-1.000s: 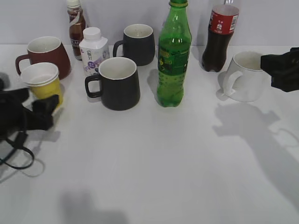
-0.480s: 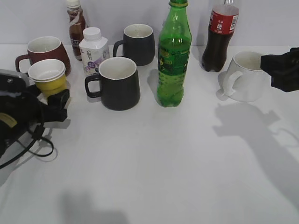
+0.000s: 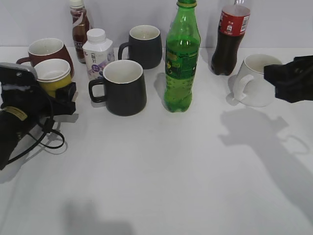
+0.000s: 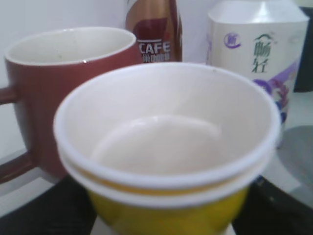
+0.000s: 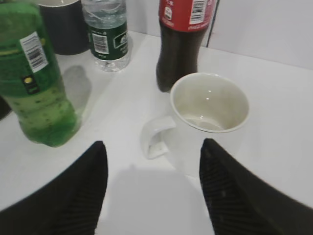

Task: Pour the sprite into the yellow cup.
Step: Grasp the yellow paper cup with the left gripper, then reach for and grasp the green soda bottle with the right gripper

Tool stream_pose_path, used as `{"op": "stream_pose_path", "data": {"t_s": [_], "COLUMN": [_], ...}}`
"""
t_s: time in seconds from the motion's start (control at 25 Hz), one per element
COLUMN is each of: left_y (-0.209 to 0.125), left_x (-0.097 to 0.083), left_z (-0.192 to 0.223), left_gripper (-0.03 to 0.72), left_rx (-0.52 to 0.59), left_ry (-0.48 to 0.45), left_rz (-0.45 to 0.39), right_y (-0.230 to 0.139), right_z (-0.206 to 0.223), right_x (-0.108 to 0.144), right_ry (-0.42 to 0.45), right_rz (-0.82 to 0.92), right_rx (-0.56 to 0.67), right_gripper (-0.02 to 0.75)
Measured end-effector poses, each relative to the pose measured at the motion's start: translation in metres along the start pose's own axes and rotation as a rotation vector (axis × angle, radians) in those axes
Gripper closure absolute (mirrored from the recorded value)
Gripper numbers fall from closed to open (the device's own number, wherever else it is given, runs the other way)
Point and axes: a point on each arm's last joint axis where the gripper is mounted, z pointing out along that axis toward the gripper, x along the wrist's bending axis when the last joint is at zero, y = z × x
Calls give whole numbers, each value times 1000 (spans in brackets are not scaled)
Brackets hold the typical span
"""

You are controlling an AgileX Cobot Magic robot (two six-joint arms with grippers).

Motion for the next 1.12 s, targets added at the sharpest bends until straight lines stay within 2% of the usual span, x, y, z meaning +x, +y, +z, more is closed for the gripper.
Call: {"op": "stream_pose_path", "data": {"t_s": [0.24, 0.44, 0.6, 0.8, 0.88, 1.12], "left_y": [-3, -2, -2, 1, 6, 18], "left_x": [-1, -1, 0, 1, 1, -9], "left_z": [12, 13, 9, -21, -36, -79], "left_gripper": [115, 246, 329, 350, 352, 354], "left_rx": [-1, -6, -8, 21, 21, 10], "left_ry": [-10, -11, -4, -3, -10, -133], "left_rz": [4, 4, 2, 3, 5, 51], "right_y": [0, 0, 0, -7, -11, -25], "right_z": [0, 0, -1, 11, 20, 57], "right_x": [9, 13, 27, 48, 52, 61], "right_ry": [35, 56, 112, 187, 192, 213], "right_rz": [-15, -48, -92, -127, -126, -132], "right_rx": [-1, -3, -7, 6, -11, -122], "right_gripper": [291, 291, 264, 174, 148, 133]}}
